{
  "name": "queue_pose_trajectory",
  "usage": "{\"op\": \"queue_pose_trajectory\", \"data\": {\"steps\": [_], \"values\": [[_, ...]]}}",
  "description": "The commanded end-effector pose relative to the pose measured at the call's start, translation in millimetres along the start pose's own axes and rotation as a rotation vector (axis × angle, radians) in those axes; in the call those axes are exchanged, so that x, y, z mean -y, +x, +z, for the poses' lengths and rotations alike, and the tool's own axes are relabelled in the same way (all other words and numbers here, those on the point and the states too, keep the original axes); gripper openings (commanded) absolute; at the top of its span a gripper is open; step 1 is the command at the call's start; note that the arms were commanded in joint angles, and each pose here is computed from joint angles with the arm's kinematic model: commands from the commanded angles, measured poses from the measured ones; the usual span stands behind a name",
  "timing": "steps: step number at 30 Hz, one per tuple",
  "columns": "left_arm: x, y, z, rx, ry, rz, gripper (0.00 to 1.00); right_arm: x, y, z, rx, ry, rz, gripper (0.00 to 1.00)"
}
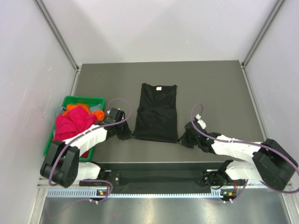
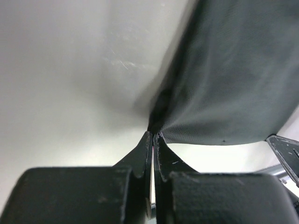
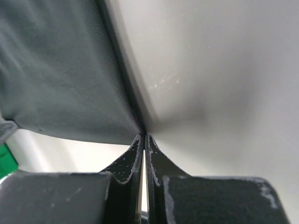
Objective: Fold and stack the t-shirts
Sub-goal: Fold the tshirt
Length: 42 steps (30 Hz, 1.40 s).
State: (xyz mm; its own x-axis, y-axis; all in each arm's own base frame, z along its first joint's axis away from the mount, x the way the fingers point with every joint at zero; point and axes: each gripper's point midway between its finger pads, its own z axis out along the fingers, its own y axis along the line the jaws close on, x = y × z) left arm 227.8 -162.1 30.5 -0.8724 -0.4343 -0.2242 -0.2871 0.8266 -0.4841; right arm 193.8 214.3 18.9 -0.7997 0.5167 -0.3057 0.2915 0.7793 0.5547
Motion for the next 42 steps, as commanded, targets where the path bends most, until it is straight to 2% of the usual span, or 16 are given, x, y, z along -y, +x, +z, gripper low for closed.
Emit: {"op": "queue_pose_trajectory", "data": {"steps": [1, 10, 17, 21, 26, 30, 42], "values": [[10, -11, -19, 0.066, 0.016, 0.041, 0.0, 7, -8, -17, 0.054, 0.035, -0.094, 0.0], [36, 17, -51, 0.053, 0.088, 0.093, 0.0, -12, 2, -55, 0.068, -0.072, -0.219, 0.0], [54, 20, -95, 0.11, 0.113, 0.128, 0.0, -18, 8, -89, 0.09, -0.106, -0.248, 0.0], [64, 15, -104, 0.112, 0.128, 0.175, 0.0, -33, 4, -105, 0.109, -0.165, -0.261, 0.0], [89, -15, -108, 0.205, 0.129, 0.223, 0.0, -48, -23, -115, 0.211, -0.143, -0.323, 0.0], [108, -37, -103, 0.234, 0.097, 0.249, 0.0, -62, -54, -117, 0.267, -0.126, -0.364, 0.0], [155, -125, -65, 0.315, 0.027, 0.262, 0.0, -99, -144, -76, 0.273, -0.141, -0.479, 0.0]]}}
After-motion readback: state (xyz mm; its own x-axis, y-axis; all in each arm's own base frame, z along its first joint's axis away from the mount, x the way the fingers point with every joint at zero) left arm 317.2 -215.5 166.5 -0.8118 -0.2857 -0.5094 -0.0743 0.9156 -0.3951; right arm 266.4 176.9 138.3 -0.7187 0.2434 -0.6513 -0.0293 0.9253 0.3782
